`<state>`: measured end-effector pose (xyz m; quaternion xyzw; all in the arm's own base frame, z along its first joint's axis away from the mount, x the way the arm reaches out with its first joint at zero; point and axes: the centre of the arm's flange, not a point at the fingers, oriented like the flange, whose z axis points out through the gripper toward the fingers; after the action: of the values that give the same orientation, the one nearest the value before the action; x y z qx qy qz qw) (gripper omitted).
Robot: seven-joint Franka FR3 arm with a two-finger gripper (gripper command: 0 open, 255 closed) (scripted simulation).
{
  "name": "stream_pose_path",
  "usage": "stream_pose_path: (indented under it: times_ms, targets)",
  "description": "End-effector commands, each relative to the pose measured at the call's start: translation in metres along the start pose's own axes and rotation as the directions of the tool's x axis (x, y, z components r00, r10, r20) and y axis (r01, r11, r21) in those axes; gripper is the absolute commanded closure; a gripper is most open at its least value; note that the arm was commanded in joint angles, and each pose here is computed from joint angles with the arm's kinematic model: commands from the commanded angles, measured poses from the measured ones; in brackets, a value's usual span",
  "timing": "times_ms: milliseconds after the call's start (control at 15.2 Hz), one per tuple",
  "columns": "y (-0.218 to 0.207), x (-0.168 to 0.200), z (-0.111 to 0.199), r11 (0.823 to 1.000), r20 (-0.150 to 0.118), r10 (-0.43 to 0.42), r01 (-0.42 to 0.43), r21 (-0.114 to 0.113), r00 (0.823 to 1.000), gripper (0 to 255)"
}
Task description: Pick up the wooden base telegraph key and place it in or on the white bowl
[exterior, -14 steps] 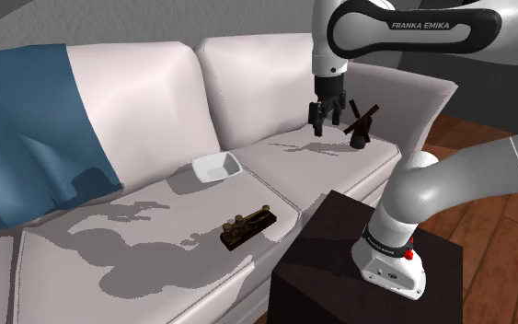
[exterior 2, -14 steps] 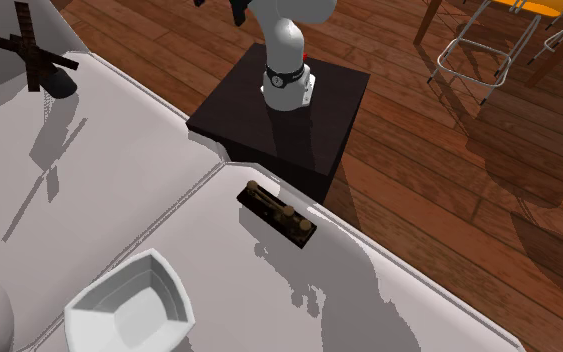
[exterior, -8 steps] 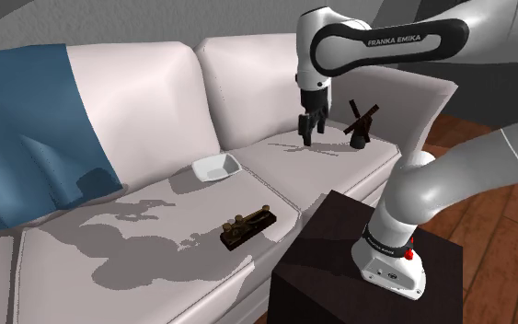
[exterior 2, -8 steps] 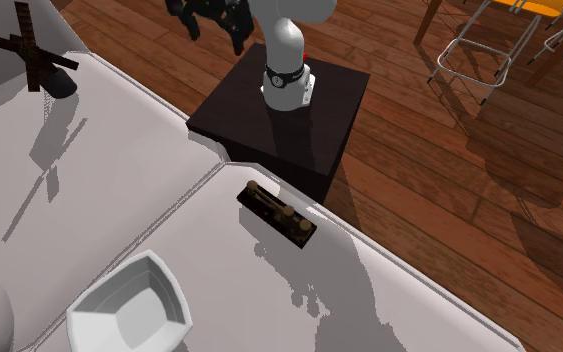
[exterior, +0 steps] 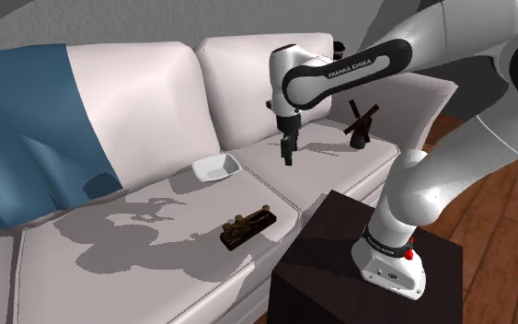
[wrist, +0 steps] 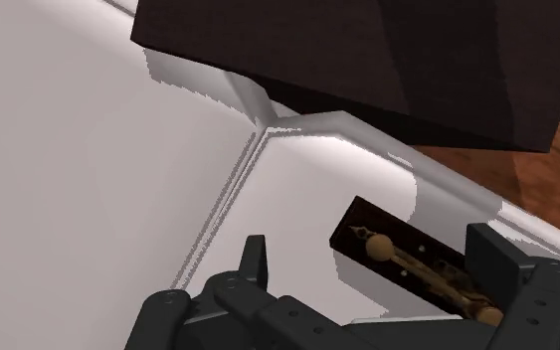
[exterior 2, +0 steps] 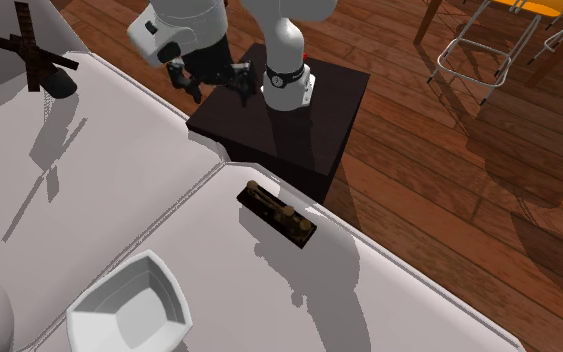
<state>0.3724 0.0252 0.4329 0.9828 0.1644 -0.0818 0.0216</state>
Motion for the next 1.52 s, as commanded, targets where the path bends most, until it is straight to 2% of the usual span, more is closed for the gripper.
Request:
stream_pose_path:
  times_ms: [0,264,528,792,924,1122,1188,1452]
  targets:
    - [-0.01,0.022,0.017,0.996,-0.003,-0.088,0.088,-0.005,0.996,0]
    - [-0.029,0.057,0.051,0.967,-0.002,-0.254,0.254,-0.013,0.967,0]
    - [-0.053,0.089,0.086,0.911,-0.001,-0.413,0.413,-0.022,0.911,0]
    - [-0.082,0.116,0.121,0.828,0.003,-0.56,0.56,-0.03,0.828,0]
    - [-0.098,0.128,0.138,0.778,0.005,-0.628,0.628,-0.033,0.778,0]
    - [-0.123,0.143,0.165,0.692,0.008,-0.721,0.721,-0.039,0.693,0]
    - [-0.127,0.145,0.169,0.678,0.009,-0.734,0.734,-0.039,0.679,0]
    - [-0.127,0.146,0.19,0.678,0.009,-0.734,0.734,-0.039,0.679,0]
